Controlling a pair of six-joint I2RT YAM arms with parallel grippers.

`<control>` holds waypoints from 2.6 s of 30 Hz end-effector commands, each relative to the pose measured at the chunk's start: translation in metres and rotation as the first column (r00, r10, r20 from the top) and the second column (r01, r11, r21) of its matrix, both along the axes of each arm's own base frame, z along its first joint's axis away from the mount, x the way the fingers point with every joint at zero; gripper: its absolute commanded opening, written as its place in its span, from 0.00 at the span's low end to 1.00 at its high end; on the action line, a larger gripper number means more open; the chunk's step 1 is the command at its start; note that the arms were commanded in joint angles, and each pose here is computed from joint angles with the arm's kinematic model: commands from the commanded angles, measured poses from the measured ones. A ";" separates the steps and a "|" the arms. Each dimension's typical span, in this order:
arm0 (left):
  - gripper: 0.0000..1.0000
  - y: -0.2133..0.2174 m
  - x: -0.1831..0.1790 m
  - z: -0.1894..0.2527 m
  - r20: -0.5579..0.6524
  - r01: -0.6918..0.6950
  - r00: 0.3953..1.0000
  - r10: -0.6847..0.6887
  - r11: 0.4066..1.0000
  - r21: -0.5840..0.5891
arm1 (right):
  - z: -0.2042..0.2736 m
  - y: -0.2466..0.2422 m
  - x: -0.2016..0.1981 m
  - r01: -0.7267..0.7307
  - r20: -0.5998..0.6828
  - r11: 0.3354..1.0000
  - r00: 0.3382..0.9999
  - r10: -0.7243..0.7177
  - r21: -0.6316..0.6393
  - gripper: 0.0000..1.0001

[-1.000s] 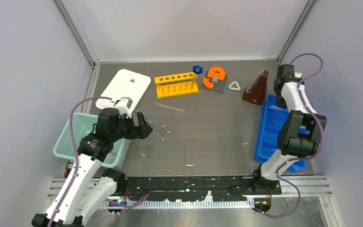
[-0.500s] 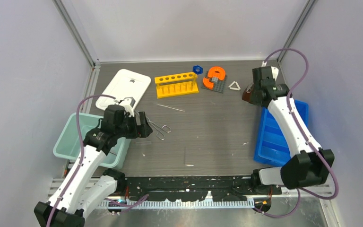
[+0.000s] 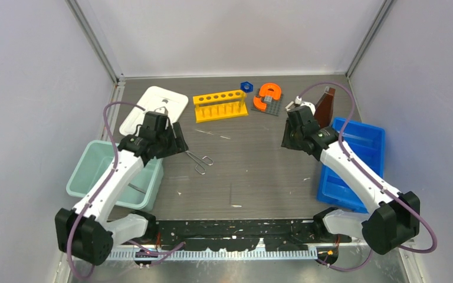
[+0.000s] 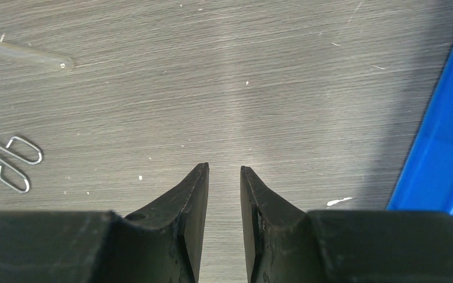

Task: Organize the chemistry lab equipment

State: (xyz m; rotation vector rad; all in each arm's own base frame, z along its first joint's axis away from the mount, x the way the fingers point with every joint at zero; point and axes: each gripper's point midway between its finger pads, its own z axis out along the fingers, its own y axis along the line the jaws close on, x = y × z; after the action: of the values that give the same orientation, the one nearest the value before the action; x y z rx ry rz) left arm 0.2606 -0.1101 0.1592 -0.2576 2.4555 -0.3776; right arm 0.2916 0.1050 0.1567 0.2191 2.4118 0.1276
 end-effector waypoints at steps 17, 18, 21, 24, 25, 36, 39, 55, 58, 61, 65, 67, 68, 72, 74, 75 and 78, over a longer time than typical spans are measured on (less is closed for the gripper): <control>0.57 0.001 0.086 -0.049 -0.053 -0.298 0.952 0.303 0.951 0.077 | 0.023 0.010 -0.005 -0.064 0.151 0.995 0.987 0.052 0.080 0.33; 0.56 0.001 0.087 -0.053 -0.056 -0.302 0.950 0.306 0.950 0.080 | 0.023 0.009 -0.005 -0.062 0.154 0.995 0.987 0.050 0.079 0.33; 0.56 -0.003 0.092 -0.068 -0.059 -0.291 0.953 0.296 0.953 0.079 | 0.024 0.009 -0.006 -0.063 0.165 0.994 0.985 0.048 0.086 0.33; 0.57 0.000 0.093 -0.083 -0.082 -0.298 0.948 0.308 0.948 0.114 | 0.021 0.009 -0.007 -0.062 0.160 0.994 0.986 0.047 0.089 0.33; 0.57 0.000 0.094 -0.087 -0.086 -0.298 0.947 0.309 0.947 0.118 | 0.022 0.009 -0.008 -0.062 0.163 0.994 0.986 0.047 0.091 0.33; 0.56 0.003 0.094 -0.122 -0.137 -0.310 0.933 0.334 0.936 0.168 | 0.018 0.008 -0.009 -0.060 0.156 0.994 0.987 0.046 0.087 0.34; 0.56 0.002 0.092 -0.132 -0.161 -0.305 0.929 0.333 0.936 0.175 | 0.017 0.007 -0.008 -0.059 0.155 0.995 0.987 0.045 0.081 0.33; 0.29 0.001 0.086 -0.138 -0.178 -0.278 0.934 0.309 0.944 0.179 | 0.016 0.006 -0.007 -0.058 0.149 0.996 0.988 0.048 0.065 0.34; 0.23 -0.001 0.087 -0.133 -0.173 -0.274 0.938 0.300 0.948 0.162 | 0.016 0.006 -0.007 -0.057 0.147 0.996 0.988 0.047 0.067 0.34; 0.16 -0.004 0.088 -0.129 -0.171 -0.271 0.940 0.295 0.951 0.147 | 0.017 0.006 -0.008 -0.056 0.146 0.996 0.988 0.045 0.070 0.34; 0.05 -0.008 0.090 -0.121 -0.167 -0.267 0.944 0.285 0.956 0.122 | 0.017 0.005 -0.010 -0.053 0.147 0.996 0.988 0.042 0.071 0.34; 0.00 -0.010 0.090 -0.116 -0.165 -0.266 0.945 0.282 0.958 0.109 | 0.018 0.005 -0.010 -0.053 0.146 0.996 0.988 0.042 0.072 0.34; 0.00 -0.011 0.090 -0.113 -0.163 -0.267 0.946 0.280 0.959 0.098 | 0.018 0.005 -0.011 -0.053 0.144 0.996 0.989 0.043 0.072 0.34; 0.00 -0.017 0.089 -0.094 -0.137 -0.260 0.955 0.264 0.965 0.042 | 0.019 0.001 -0.012 -0.048 0.146 0.997 0.988 0.039 0.057 0.34; 0.00 -0.018 0.088 -0.080 -0.110 -0.258 0.960 0.259 0.966 0.018 | 0.020 0.000 -0.013 -0.045 0.151 0.997 0.988 0.036 0.055 0.34; 0.00 -0.018 0.088 -0.073 -0.094 -0.259 0.961 0.259 0.966 0.008 | 0.021 0.000 -0.013 -0.047 0.152 0.997 0.988 0.037 0.058 0.34; 0.00 -0.019 0.088 -0.053 -0.052 -0.254 0.966 0.253 0.967 -0.029 | 0.023 0.002 -0.014 -0.047 0.156 0.996 0.987 0.035 0.075 0.34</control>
State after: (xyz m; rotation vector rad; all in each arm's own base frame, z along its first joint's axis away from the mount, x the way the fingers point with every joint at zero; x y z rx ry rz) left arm 0.3455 -0.1235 0.0688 -0.5998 2.5196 -0.2073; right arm 0.2756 0.1072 0.1630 0.1806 2.3199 0.2300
